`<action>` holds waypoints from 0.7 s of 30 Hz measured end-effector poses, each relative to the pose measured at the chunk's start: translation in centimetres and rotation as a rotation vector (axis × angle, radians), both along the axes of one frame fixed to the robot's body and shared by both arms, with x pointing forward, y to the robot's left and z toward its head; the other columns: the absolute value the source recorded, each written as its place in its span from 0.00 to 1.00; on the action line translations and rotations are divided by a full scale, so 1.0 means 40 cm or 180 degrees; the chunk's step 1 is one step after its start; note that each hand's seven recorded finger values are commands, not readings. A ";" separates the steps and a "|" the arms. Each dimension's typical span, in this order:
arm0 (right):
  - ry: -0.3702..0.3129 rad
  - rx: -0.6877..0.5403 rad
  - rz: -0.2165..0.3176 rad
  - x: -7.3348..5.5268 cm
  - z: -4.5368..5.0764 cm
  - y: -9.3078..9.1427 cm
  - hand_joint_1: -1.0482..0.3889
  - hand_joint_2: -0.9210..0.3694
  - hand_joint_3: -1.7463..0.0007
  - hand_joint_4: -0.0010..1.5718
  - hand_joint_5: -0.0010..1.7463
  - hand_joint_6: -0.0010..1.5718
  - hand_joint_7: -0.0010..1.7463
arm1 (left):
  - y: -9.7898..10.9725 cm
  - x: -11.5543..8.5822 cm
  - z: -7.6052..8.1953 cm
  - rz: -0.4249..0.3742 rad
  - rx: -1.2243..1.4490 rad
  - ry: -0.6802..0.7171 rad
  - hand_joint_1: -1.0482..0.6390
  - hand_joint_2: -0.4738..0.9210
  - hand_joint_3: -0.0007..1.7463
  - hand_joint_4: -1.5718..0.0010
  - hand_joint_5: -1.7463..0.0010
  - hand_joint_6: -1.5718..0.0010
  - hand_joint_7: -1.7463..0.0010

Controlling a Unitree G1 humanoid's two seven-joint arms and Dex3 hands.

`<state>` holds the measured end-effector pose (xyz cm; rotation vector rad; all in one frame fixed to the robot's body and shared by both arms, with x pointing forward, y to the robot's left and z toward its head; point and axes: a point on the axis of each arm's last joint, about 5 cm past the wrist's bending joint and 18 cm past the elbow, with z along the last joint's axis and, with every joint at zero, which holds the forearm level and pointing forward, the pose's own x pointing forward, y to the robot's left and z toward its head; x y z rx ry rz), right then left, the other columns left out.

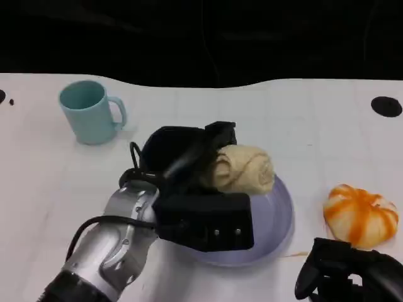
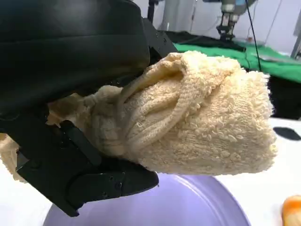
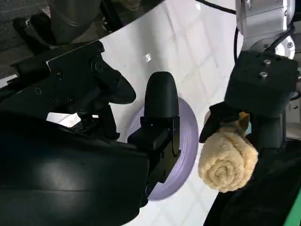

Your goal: Grasp the towel on the left side of the plate with the left hand and place it into the plate.

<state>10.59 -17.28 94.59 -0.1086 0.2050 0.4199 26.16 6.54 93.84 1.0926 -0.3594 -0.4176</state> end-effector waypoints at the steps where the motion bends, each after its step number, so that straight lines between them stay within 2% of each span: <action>1: 0.0001 0.0002 0.0001 0.000 0.000 0.000 0.70 0.21 0.39 0.44 1.00 0.38 0.86 | -0.005 0.001 -0.002 -0.0016 0.0003 0.0029 0.50 0.73 0.44 0.45 0.00 0.54 0.28; 3: -0.0002 0.0006 0.0003 0.000 0.001 0.000 0.70 0.21 0.39 0.44 1.00 0.38 0.86 | -0.013 0.002 -0.004 -0.0069 0.0014 0.0122 0.49 0.83 0.30 0.52 0.02 0.46 0.58; 4: -0.0003 0.0006 0.0004 0.000 0.001 0.001 0.70 0.21 0.39 0.44 1.00 0.38 0.86 | -0.016 0.003 -0.004 -0.0103 0.0029 0.0183 0.47 0.91 0.19 0.57 0.12 0.47 0.75; 5: -0.0004 0.0006 0.0004 0.000 0.001 0.001 0.70 0.21 0.39 0.44 1.00 0.38 0.86 | -0.018 0.003 -0.003 -0.0132 0.0033 0.0244 0.45 0.95 0.13 0.59 0.19 0.48 0.84; 7: -0.0004 0.0006 0.0005 0.000 0.001 0.001 0.70 0.22 0.39 0.44 1.00 0.39 0.86 | -0.019 0.003 -0.003 -0.0183 0.0064 0.0368 0.40 0.99 0.06 0.63 0.33 0.55 0.96; 8: -0.0004 0.0006 0.0006 0.000 0.001 0.001 0.70 0.22 0.39 0.45 1.00 0.39 0.86 | -0.019 0.003 -0.003 -0.0204 0.0104 0.0414 0.39 1.00 0.05 0.64 0.36 0.56 0.97; 10: -0.0006 0.0006 0.0008 0.000 0.001 0.001 0.70 0.22 0.39 0.45 1.00 0.39 0.86 | -0.018 0.002 -0.003 -0.0242 0.0206 0.0466 0.29 1.00 0.05 0.69 0.69 0.70 0.99; 12: -0.0008 0.0007 0.0011 -0.001 0.001 0.001 0.69 0.23 0.38 0.45 1.00 0.39 0.87 | -0.018 -0.001 0.001 -0.0301 0.0411 0.0493 0.23 1.00 0.05 0.74 0.81 0.77 1.00; 14: -0.0010 0.0008 0.0012 -0.001 0.001 0.001 0.70 0.23 0.38 0.45 1.00 0.40 0.87 | -0.016 -0.002 0.003 -0.0353 0.0569 0.0545 0.16 1.00 0.07 0.81 0.88 0.85 1.00; 16: -0.0006 0.0008 0.0009 -0.002 0.001 0.000 0.70 0.23 0.37 0.45 1.00 0.39 0.86 | -0.015 -0.003 0.005 -0.0396 0.0733 0.0569 0.11 1.00 0.08 0.84 0.90 0.89 1.00; 21: -0.0022 0.0011 0.0008 -0.003 0.001 -0.001 0.71 0.23 0.37 0.45 1.00 0.39 0.86 | -0.007 -0.007 0.020 -0.0452 0.0856 0.0542 0.05 1.00 0.12 0.87 0.92 0.93 1.00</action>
